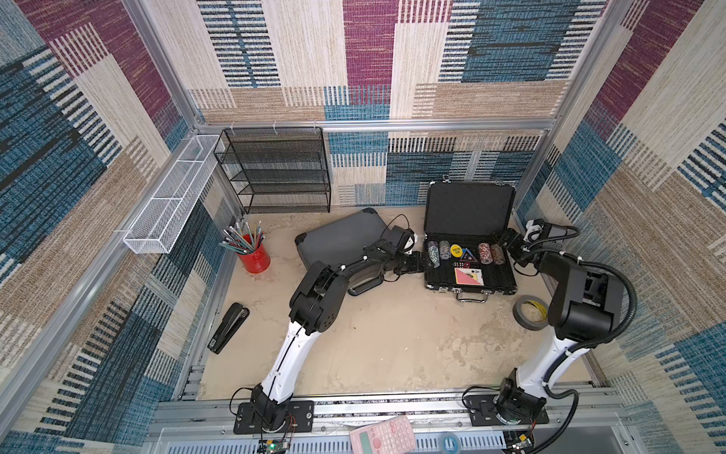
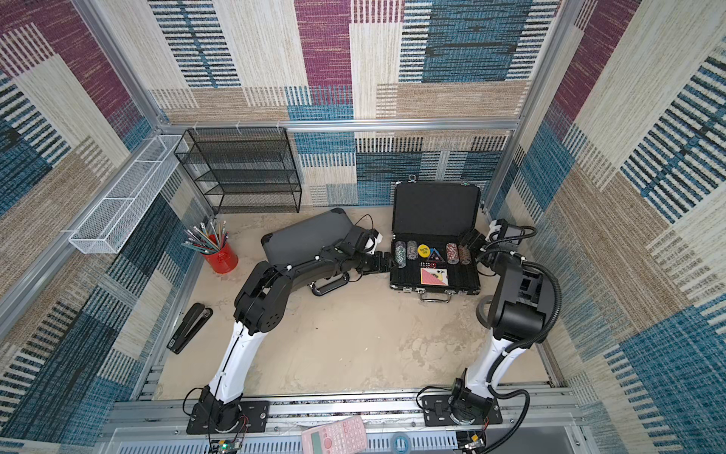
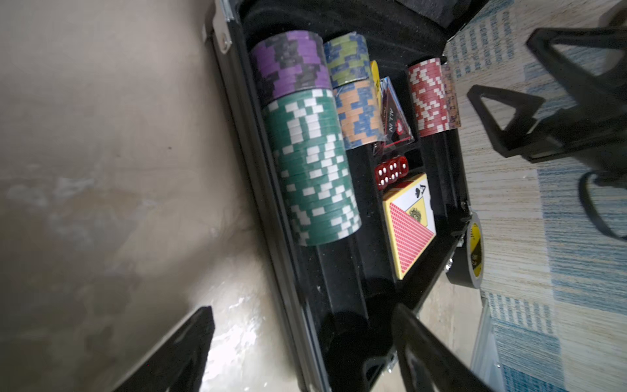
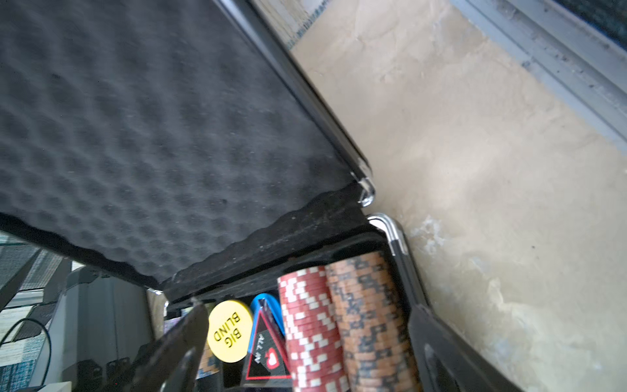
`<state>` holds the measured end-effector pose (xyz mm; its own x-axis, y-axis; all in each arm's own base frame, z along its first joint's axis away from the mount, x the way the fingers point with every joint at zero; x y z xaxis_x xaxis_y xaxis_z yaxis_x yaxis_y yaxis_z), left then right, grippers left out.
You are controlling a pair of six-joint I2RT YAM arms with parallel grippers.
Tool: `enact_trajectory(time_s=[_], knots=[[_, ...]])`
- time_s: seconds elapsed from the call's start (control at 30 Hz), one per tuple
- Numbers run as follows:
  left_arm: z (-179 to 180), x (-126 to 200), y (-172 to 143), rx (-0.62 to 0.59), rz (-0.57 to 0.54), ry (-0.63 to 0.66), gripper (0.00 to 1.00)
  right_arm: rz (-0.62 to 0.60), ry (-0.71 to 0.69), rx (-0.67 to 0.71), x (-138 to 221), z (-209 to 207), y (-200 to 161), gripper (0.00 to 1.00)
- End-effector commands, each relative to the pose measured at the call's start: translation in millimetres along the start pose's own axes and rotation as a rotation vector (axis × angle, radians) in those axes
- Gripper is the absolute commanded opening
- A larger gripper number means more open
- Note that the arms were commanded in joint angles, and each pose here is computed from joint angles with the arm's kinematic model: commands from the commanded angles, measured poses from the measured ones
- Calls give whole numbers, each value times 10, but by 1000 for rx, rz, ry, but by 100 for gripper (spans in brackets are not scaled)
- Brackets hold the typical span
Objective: Open the poker set cases
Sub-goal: Move the poker set case to the center of the board.
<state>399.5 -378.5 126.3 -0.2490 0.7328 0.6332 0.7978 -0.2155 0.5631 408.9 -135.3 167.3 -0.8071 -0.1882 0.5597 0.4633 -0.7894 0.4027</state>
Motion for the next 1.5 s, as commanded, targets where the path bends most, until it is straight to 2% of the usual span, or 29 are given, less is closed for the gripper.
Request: enact_trajectory(time_s=[0.0,0.27,0.83,1.17,1.47], knots=[[10,116,22,-48,-24,68,88,-51,62,15,110,144,58,95],[-97,446,37,-79,-131,107,99,-83,182,54,377,342,-97,94],[-232,1135,-187,-140,-346,297,99,-135,463,268,789,1145,-980,88],[-154,1575,-424,-136,-419,461,99,-42,566,329,616,1542,-1490,87],[-2,1943,-566,-95,-461,561,99,77,615,358,250,1821,-1874,86]])
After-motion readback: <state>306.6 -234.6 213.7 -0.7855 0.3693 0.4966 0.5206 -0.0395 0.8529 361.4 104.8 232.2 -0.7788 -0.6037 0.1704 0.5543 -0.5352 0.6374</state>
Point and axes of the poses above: each gripper's point midway between its finger pads, its own x axis back along the fingers, its own z axis along the line the jaws close on, y = z × x, the point moved 9 cm from there along x, back along the fingers, and after that the axes turned 13 degrees about -x, right-handed, at the moved point
